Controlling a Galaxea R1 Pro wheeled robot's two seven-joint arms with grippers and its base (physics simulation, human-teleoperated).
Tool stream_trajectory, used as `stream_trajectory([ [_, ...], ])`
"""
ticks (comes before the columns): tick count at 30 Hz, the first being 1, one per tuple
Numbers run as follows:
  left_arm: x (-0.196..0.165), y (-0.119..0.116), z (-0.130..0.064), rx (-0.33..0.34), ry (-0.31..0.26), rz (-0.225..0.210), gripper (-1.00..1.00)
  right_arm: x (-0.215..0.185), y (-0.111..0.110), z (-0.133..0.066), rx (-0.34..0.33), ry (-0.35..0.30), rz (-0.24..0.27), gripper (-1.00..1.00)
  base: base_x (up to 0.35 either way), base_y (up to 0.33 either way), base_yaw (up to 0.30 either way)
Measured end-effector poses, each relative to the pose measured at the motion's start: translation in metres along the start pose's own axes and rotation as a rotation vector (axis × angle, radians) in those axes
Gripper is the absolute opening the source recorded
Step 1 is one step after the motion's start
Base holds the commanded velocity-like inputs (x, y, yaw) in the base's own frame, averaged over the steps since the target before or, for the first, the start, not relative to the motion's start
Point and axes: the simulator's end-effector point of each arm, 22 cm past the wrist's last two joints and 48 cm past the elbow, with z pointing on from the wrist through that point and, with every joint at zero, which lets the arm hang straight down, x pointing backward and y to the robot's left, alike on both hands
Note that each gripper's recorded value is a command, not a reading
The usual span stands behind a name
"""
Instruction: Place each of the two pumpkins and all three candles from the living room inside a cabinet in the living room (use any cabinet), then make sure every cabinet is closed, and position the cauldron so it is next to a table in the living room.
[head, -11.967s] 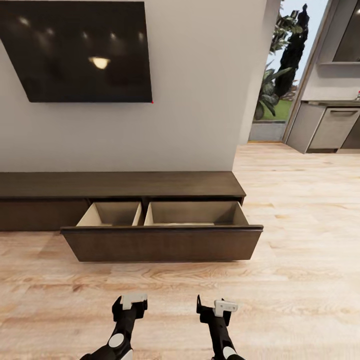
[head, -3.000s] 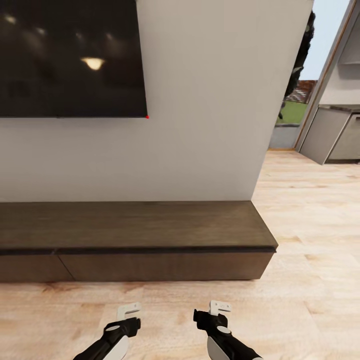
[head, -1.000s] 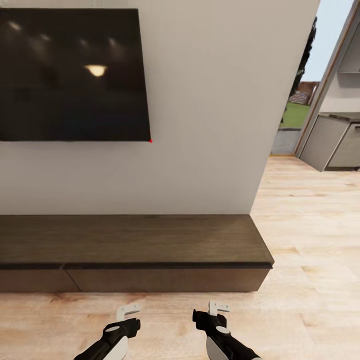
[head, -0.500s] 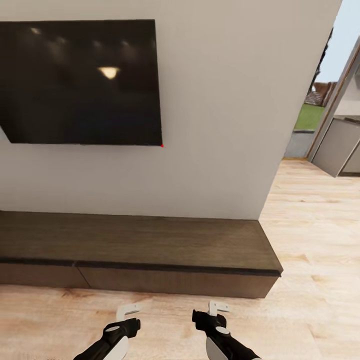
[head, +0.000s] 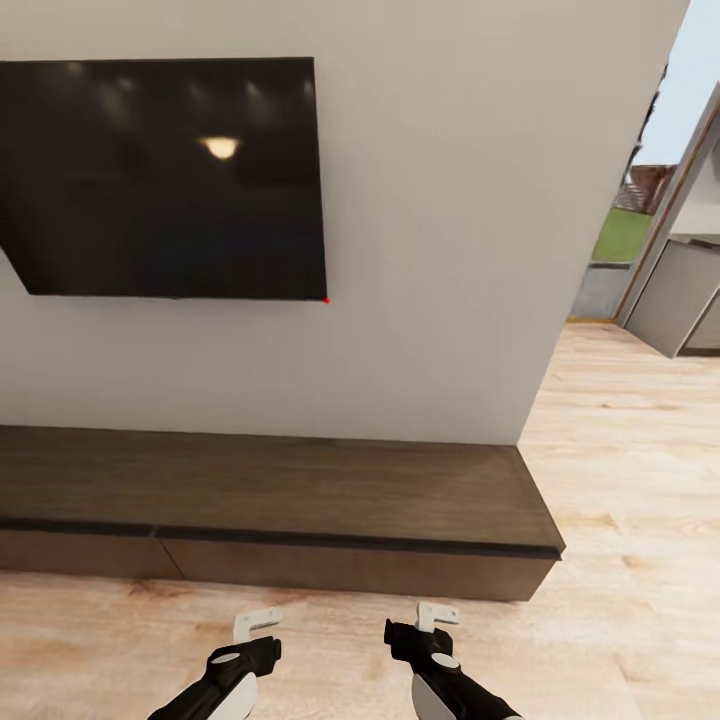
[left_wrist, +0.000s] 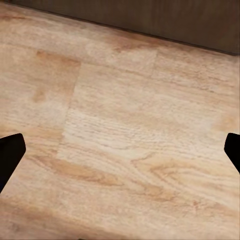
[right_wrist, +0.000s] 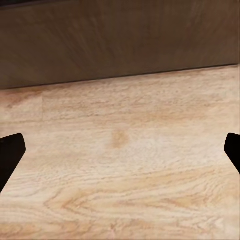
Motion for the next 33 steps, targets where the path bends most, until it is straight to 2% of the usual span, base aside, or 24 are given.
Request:
stream_trajectory([
  [18, -0.015, 0.001, -0.027, 0.001, 0.001, 0.000, 1.00, -0.019, 0.004, -0.024, 0.000, 0.001, 0.000, 1.00, 0.000, 0.000, 0.000],
  [33, -0.016, 0.002, -0.027, -0.002, -0.001, -0.001, 1.00, -0.018, 0.004, -0.024, 0.001, 0.001, 0.000, 1.00, 0.000, 0.000, 0.000],
])
